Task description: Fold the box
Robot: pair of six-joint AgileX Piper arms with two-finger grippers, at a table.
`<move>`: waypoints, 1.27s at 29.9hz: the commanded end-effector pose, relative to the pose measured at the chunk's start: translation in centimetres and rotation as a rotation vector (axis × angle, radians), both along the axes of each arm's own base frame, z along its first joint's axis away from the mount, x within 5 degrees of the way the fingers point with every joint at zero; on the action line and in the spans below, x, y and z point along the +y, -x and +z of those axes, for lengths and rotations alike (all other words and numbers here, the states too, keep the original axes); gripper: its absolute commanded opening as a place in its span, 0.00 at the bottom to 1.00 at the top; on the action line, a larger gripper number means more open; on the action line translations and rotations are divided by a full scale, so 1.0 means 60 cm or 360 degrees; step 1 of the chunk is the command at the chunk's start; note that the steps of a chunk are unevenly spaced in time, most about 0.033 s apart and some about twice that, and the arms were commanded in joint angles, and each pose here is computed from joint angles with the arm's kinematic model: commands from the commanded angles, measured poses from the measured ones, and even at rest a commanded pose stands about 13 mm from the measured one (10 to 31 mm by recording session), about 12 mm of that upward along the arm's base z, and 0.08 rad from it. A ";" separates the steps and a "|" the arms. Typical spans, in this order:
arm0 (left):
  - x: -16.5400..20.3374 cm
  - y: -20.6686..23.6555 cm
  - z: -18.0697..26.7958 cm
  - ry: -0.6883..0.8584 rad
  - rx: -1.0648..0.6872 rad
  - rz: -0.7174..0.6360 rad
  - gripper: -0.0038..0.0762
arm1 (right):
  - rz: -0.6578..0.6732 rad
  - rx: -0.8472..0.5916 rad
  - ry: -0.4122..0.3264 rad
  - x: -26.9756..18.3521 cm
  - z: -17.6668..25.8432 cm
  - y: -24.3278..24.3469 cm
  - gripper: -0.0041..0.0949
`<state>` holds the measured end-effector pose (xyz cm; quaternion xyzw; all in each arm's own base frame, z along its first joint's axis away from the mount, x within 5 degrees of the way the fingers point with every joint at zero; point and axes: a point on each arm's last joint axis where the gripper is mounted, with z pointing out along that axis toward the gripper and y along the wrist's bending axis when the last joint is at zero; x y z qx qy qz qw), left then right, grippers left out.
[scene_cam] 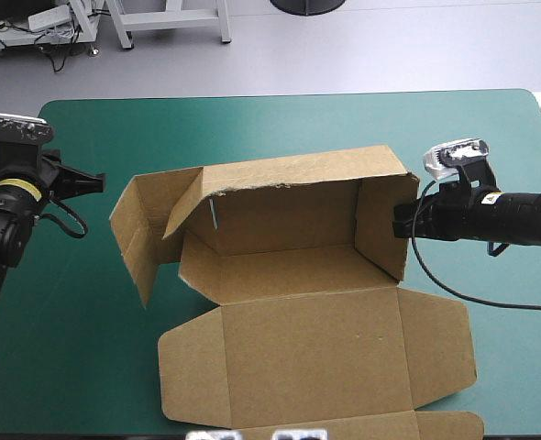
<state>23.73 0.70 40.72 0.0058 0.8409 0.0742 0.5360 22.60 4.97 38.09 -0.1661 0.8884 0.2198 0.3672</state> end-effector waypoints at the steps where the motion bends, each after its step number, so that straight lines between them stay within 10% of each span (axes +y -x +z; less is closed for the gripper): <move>1: 0.013 -0.001 0.005 0.0282 0.0044 -0.0107 0.05 | -0.0056 -0.0010 -0.0040 -0.001 0.029 -0.011 0.04; 21: 0.052 0.016 -0.044 0.0449 0.0557 -0.0180 0.05 | -0.0045 0.0118 0.0147 -0.004 -0.122 -0.214 0.15; 30: 0.051 0.018 -0.046 0.0407 0.0585 -0.0224 0.05 | 0.0004 -0.0009 0.0189 0.006 -0.097 -0.221 0.45; 38: 0.054 0.019 -0.048 0.0364 0.0608 -0.0211 0.05 | 0.0005 -0.0128 0.0242 0.003 0.018 -0.222 0.47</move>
